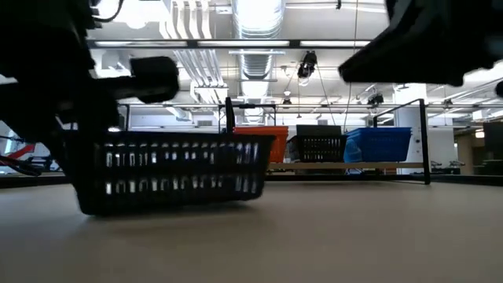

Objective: Stack baskets on shelf by color
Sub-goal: Stack the top black basket in the other black basket on the shelf

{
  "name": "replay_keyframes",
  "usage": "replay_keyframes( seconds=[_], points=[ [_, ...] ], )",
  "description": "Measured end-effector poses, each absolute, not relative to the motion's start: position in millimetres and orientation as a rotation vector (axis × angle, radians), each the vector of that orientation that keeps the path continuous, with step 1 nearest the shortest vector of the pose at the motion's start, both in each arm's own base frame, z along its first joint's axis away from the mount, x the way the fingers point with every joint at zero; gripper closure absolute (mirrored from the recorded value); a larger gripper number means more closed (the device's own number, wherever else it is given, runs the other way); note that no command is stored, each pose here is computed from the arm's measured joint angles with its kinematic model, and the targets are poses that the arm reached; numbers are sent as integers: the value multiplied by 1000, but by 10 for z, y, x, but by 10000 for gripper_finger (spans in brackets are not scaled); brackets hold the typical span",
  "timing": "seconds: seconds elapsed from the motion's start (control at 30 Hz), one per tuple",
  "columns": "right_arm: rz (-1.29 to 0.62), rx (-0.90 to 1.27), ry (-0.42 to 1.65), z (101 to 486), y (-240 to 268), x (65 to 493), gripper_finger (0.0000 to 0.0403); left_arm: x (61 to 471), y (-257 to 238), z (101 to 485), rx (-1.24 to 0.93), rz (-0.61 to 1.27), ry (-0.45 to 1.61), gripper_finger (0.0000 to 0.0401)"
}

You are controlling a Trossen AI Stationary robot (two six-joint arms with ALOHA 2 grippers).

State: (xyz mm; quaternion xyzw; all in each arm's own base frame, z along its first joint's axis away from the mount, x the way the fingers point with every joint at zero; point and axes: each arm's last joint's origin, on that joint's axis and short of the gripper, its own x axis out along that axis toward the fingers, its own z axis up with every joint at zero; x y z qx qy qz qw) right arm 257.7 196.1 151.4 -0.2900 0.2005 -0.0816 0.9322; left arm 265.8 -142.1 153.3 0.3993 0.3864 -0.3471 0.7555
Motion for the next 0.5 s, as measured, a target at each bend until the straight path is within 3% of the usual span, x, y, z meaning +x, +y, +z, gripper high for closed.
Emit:
replay_keyframes(
  seconds=[0.27, 0.5],
  points=[
    [136, -1013, 762, 1587, 1719, 2848, 252, 3063, -1540, 1454, 1047, -835, 799, 401],
    [237, -1280, 777, 1669, 1781, 3108, 247, 3202, -1537, 1545, 1060, -815, 763, 401]
  ],
)
